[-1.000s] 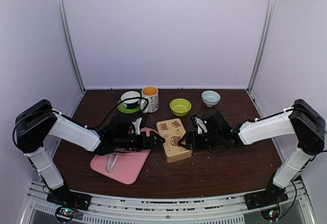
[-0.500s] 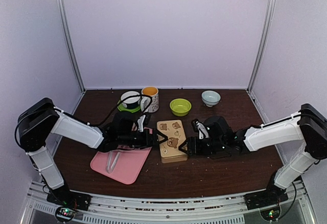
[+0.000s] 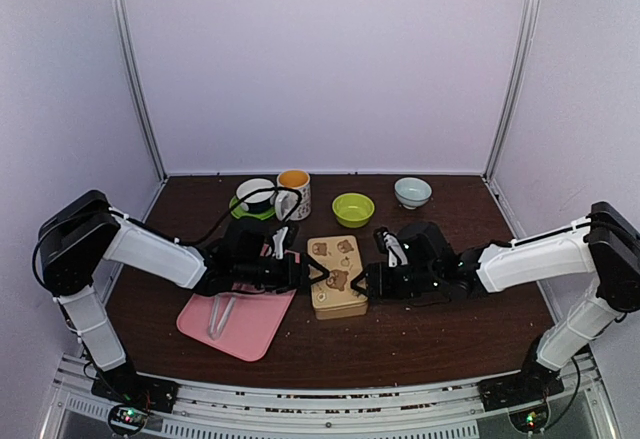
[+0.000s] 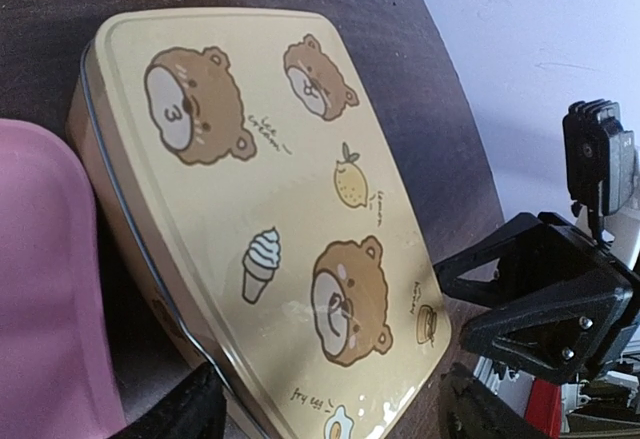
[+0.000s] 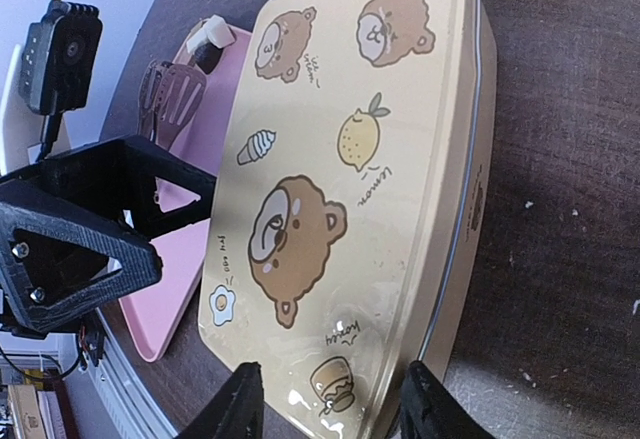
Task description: Pack the chocolate
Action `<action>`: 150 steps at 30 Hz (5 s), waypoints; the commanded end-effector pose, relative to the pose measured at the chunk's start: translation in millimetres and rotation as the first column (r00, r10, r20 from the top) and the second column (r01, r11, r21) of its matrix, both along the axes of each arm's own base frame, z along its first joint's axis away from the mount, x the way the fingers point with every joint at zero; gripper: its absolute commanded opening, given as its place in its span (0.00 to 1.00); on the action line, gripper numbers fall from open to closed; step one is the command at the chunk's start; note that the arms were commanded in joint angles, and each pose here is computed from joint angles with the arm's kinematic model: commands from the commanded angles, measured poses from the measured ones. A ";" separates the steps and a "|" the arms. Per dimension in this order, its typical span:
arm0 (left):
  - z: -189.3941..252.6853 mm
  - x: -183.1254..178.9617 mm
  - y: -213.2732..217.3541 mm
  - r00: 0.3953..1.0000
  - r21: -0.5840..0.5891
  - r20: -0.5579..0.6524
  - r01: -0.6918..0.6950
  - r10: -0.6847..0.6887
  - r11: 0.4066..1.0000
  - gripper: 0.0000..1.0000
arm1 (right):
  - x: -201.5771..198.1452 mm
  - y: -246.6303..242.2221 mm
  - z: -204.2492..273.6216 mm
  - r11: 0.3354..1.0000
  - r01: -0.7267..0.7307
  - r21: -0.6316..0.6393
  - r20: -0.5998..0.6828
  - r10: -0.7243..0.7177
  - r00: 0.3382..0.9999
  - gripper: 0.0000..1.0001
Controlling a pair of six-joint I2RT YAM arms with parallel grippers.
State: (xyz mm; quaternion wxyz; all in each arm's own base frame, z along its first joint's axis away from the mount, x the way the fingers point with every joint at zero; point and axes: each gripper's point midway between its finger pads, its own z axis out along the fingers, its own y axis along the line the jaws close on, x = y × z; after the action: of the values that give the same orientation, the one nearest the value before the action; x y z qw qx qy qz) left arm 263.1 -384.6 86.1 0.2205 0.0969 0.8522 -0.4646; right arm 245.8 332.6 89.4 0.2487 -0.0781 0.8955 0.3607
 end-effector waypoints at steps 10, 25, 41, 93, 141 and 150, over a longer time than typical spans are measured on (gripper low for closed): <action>31.8 0.6 -7.7 0.998 -0.084 0.065 0.024 -0.018 0.996 0.65 | 11.7 3.7 4.3 0.999 0.016 -0.032 0.007 -0.015 1.000 0.47; 16.3 5.5 9.2 0.997 0.013 0.054 -0.052 0.051 0.999 0.70 | 19.6 -8.2 -5.7 0.991 0.045 -0.123 0.026 -0.042 0.999 0.55; 16.6 4.8 -9.0 0.997 -0.051 0.066 0.029 -0.026 0.998 0.64 | 9.9 10.5 13.8 1.000 -0.027 0.012 0.013 0.027 1.000 0.48; 113.1 -21.1 2.7 0.975 -0.019 0.188 0.127 -0.121 0.992 0.10 | 15.6 12.8 64.5 0.997 -0.060 0.048 0.145 0.052 0.988 0.51; 54.2 -6.7 28.6 0.939 0.554 0.327 -0.102 -0.104 0.826 0.29 | 17.0 -21.6 50.2 0.992 0.114 0.063 0.087 -0.119 0.989 0.51; 26.3 2.1 111.7 0.976 0.590 0.198 -0.191 0.089 0.785 0.46 | 1.5 32.6 56.2 0.999 0.013 0.046 0.074 -0.017 0.997 0.48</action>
State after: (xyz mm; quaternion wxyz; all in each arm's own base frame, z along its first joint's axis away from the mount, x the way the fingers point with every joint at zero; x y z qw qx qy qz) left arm 269.9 -290.7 122.9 0.3023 0.1671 0.9256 -0.1549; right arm 255.9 341.0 136.1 0.2937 -0.0616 0.8813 0.3649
